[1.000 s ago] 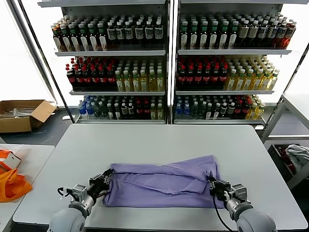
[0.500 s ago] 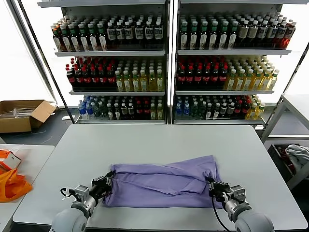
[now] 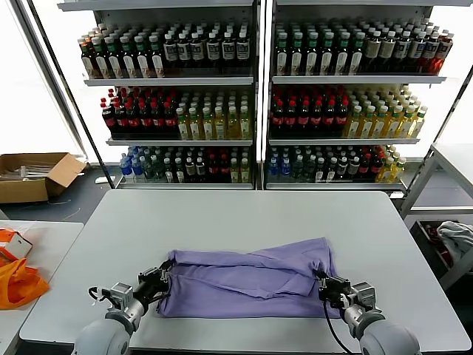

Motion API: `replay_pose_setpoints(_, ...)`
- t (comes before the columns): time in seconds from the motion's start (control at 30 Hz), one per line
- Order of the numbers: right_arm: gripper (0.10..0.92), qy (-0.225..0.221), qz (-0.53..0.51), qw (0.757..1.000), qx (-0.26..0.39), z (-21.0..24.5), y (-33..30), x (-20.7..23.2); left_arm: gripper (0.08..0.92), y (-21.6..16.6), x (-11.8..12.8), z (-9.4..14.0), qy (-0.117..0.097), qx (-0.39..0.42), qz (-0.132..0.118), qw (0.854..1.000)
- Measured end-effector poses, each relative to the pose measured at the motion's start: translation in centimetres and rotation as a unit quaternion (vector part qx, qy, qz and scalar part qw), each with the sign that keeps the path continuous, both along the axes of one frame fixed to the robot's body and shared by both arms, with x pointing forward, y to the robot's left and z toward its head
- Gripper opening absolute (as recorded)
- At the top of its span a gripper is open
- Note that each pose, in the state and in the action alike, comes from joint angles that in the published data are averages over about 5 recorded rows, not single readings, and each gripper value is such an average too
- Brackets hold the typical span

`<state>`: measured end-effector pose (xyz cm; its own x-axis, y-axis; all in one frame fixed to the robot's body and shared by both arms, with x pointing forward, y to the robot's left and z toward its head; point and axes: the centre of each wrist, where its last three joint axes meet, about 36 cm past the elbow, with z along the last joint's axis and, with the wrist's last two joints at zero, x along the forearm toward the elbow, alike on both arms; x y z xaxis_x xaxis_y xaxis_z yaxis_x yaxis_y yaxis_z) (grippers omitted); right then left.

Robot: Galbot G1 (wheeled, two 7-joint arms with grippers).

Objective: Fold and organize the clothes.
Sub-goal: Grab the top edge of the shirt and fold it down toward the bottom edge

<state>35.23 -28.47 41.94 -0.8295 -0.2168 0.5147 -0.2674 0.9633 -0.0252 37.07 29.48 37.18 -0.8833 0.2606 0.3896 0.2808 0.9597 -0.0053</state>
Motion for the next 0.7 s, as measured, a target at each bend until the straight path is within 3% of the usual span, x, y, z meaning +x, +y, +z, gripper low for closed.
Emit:
replay_pose_setpoints(0.43, 0.107, 0.001, -0.014, 1.000, -0.004, 0.7, -1.5, -0.5, 0.081, 0.2, -2.3, 1.5, -0.003, 0.007, -0.008, 1.000)
replay_pose_setpoints(0.7, 0.107, 0.002, -0.023, 1.000, -0.003, 0.5, -1.8, -0.4, 0.081, -0.1, -4.1, 1.1, 0.008, 0.007, -0.013, 1.000)
